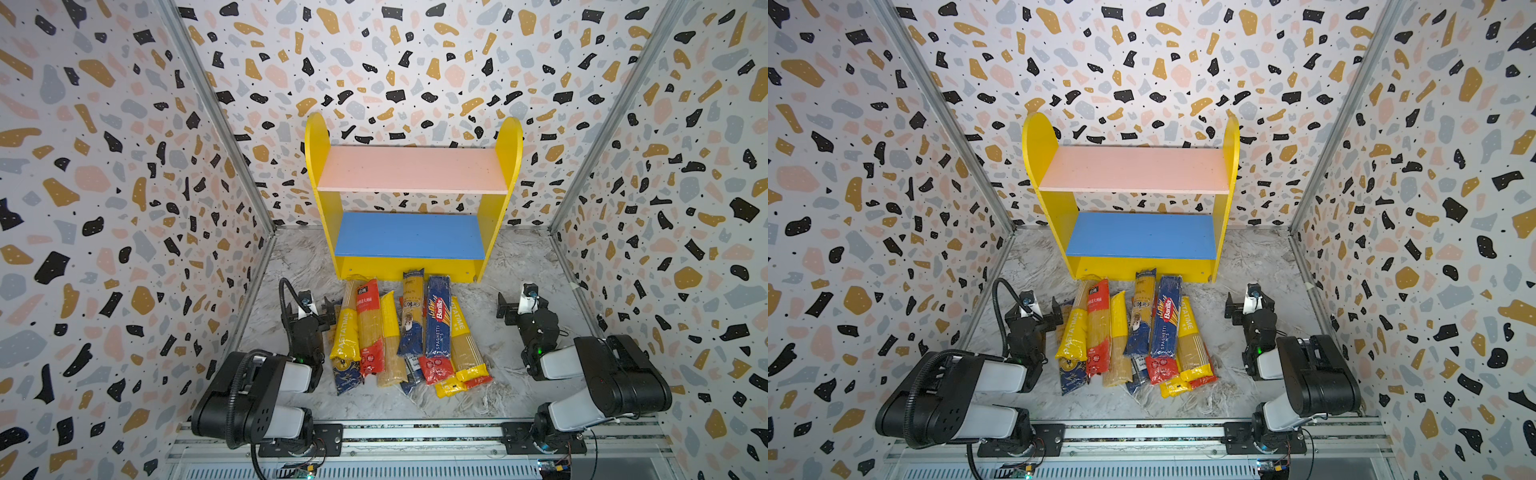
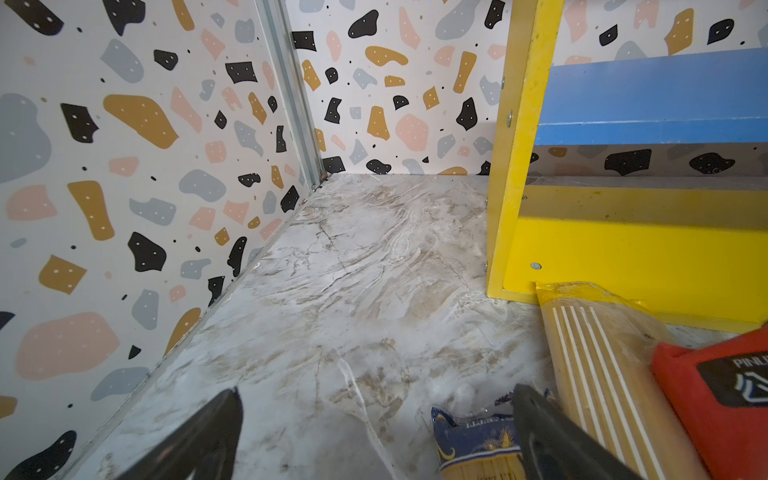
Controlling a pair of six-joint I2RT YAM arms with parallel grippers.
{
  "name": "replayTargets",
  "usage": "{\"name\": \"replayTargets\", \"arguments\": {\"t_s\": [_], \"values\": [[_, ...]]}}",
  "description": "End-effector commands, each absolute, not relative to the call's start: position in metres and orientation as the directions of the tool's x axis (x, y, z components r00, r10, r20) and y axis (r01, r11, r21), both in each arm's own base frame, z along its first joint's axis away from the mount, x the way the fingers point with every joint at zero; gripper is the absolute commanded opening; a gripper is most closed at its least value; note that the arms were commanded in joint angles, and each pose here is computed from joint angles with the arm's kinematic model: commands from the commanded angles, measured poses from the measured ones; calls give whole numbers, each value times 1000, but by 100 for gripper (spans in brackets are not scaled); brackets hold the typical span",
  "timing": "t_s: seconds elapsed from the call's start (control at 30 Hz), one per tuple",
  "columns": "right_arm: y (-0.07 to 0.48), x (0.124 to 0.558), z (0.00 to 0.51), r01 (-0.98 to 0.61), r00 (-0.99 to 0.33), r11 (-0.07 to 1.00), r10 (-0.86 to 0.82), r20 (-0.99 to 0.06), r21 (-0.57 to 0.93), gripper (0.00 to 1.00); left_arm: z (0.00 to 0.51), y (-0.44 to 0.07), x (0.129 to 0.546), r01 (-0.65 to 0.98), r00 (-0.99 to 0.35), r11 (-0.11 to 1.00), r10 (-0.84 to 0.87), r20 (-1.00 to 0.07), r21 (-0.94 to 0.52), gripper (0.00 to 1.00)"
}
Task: Place and organize the pasta boxes and bags onto the shelf
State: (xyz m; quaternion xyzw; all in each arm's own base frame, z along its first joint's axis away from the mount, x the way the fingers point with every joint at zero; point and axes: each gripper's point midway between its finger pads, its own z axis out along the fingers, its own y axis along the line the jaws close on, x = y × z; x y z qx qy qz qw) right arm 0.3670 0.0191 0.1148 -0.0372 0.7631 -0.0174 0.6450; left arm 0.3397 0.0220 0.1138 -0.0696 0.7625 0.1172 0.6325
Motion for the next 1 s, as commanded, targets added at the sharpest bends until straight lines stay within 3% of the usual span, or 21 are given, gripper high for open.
{"name": "replayTargets", "arguments": {"t_s": [0.0, 0.33, 0.47, 0.57, 0.73, 0.97], "values": [[20, 369, 123, -40, -138, 996, -80, -987, -75, 99, 134, 21, 349, -256, -124, 964, 36, -992, 67, 100], [19, 368, 124, -37, -135, 996, -83, -987, -79, 99, 135, 22, 350, -250, -124, 966, 32, -992, 62, 99], [1, 374, 130, 91, -183, 994, -42, -982, -59, 99, 142, 18, 362, -231, -159, 970, 42, -986, 78, 100], [-11, 380, 139, 169, -224, 985, -8, -975, -47, 99, 141, 13, 378, -211, -236, 971, 60, -970, 112, 94], [-35, 369, 159, 374, -219, 923, 184, -958, 92, 99, 147, 15, 379, -294, -279, 944, 69, -958, 153, 88], [-14, 368, 183, 362, -245, 907, 316, -917, 216, 99, 178, -20, 371, -256, -269, 963, 13, -963, 84, 90]]}}
